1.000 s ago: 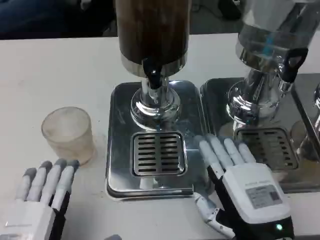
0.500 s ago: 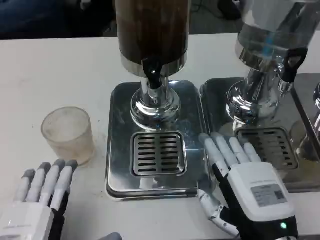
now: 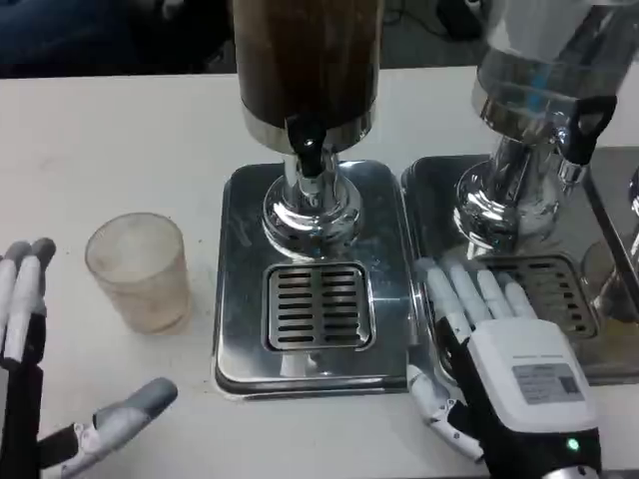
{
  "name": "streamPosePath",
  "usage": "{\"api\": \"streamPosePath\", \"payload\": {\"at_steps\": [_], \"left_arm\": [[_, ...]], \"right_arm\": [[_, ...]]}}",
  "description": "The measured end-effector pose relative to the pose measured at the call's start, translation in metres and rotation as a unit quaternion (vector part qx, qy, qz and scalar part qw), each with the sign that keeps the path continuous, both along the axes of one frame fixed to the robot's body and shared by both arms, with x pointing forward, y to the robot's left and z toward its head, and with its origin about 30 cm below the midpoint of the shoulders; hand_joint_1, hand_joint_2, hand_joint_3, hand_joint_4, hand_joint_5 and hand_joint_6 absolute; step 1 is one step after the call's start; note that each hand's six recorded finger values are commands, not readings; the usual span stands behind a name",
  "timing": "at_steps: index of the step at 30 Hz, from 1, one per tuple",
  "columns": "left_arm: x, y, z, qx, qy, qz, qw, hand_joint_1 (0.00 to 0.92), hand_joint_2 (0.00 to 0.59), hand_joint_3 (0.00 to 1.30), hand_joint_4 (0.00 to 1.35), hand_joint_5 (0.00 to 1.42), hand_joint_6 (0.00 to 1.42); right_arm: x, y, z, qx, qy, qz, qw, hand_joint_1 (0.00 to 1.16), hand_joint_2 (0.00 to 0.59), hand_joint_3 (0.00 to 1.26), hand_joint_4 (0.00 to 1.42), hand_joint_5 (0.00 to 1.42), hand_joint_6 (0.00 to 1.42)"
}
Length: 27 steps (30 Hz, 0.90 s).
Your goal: Grasp the cup under the faucet to collect the drink, then remove the cup.
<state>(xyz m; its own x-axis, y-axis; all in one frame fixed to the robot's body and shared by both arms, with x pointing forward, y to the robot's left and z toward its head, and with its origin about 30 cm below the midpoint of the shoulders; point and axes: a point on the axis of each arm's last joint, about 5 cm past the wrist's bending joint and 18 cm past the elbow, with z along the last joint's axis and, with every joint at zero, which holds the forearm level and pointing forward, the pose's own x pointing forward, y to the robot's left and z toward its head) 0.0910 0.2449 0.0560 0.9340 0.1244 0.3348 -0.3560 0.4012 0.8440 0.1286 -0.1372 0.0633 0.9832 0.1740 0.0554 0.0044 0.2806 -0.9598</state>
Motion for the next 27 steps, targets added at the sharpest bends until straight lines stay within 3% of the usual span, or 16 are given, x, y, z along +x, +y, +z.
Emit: {"api": "streamPosePath", "payload": {"at_steps": [3,7,11,15,22,27], "left_arm": [[0.028,0.011,-0.001,-0.059,-0.018,-0.01,0.9981,0.0,0.034,0.0,0.0,0.0,0.0],[0.043,0.017,-0.006,-0.084,-0.024,-0.025,0.9959,0.0,0.036,0.0,0.0,0.0,0.0],[0.059,0.025,-0.013,-0.122,0.002,-0.019,0.9924,0.0,0.017,0.0,0.0,0.0,0.0],[0.074,0.035,-0.016,-0.156,0.058,-0.032,0.9856,0.0,0.013,0.0,0.0,0.0,0.0],[0.083,0.04,-0.02,-0.192,0.076,-0.017,0.9784,0.0,0.002,0.0,0.0,0.0,0.0],[0.09,0.03,-0.027,-0.225,0.094,-0.02,0.9695,0.105,0.0,0.0,0.0,0.0,0.0]], "right_arm": [[0.002,-0.0003,0.002,0.002,-0.001,-0.007,1.0,0.0,0.522,0.0,0.0,0.0,0.0],[0.002,0.0027,0.0043,0.011,0.001,-0.013,0.9999,0.0,0.52,0.0,0.0,0.0,0.0],[-0.001,0.0041,0.0037,0.013,0.008,-0.013,0.9998,0.0,0.521,0.0,0.0,0.0,0.0],[-0.002,0.006,0.0034,0.016,0.009,-0.012,0.9998,0.0,0.526,0.0,0.0,0.0,0.0],[-0.001,0.008,0.0037,0.02,0.008,-0.012,0.9997,0.0,0.529,0.0,0.0,0.0,0.0],[-0.002,0.0089,0.0034,0.02,0.009,-0.009,0.9997,0.0,0.529,0.0,0.0,0.0,0.0]]}}
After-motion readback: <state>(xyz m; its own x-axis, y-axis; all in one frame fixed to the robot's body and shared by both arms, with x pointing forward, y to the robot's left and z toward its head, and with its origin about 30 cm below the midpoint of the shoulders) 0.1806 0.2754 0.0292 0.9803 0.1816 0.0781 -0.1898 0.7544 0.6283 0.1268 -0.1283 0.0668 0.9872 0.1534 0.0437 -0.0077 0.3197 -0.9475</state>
